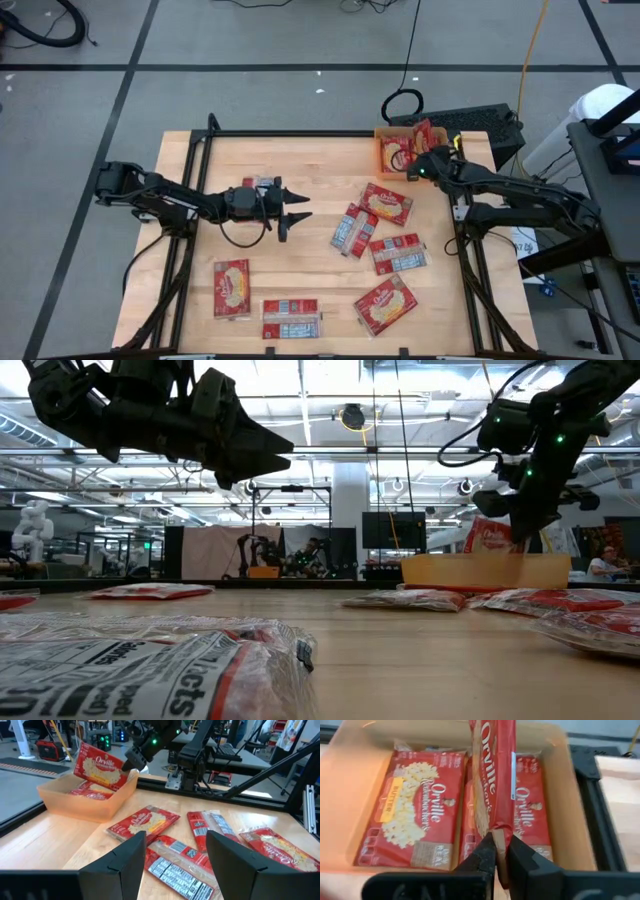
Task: Sort popcorn bags into baskets
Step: Put the red popcorn bag into the orange bin
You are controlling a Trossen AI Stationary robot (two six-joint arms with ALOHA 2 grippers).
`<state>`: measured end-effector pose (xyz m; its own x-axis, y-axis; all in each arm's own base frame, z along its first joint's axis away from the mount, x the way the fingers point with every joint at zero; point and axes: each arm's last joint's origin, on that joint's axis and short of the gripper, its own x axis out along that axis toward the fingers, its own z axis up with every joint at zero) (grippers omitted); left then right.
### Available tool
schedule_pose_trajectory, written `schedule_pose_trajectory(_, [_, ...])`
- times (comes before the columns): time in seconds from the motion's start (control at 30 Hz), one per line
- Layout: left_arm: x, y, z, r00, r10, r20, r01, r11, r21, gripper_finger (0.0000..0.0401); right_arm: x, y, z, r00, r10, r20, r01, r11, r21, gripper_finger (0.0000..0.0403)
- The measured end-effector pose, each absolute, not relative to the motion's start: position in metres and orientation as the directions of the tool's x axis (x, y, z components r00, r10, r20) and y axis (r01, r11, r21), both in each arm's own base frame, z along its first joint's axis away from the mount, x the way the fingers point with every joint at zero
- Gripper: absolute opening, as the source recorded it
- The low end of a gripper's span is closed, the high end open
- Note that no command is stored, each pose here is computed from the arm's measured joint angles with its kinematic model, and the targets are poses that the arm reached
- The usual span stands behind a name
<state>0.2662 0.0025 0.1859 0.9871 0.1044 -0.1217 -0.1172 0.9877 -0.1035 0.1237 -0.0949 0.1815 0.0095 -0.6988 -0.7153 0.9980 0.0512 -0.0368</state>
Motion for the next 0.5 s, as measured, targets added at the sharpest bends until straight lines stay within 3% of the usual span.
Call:
schedule_pose_trajectory(0.3, [0.2658,0.0025,0.1834,0.984,0.104,-0.146,-0.12,0.988,-0.102,0.0216,0.1215,-0.0901,0.1883,0.123,-0.657,-0.744,0.992,0.106,0.071,0.0014])
schedule_pose_trajectory(0.5, [0.2659,0.0025,0.1835,0.984,0.105,-0.145,-0.121,0.987,-0.105,0.0218,0.1161,-0.0863,0.1876,0.111,-0.625,-0.773,0.994,0.085,0.073,0.0015])
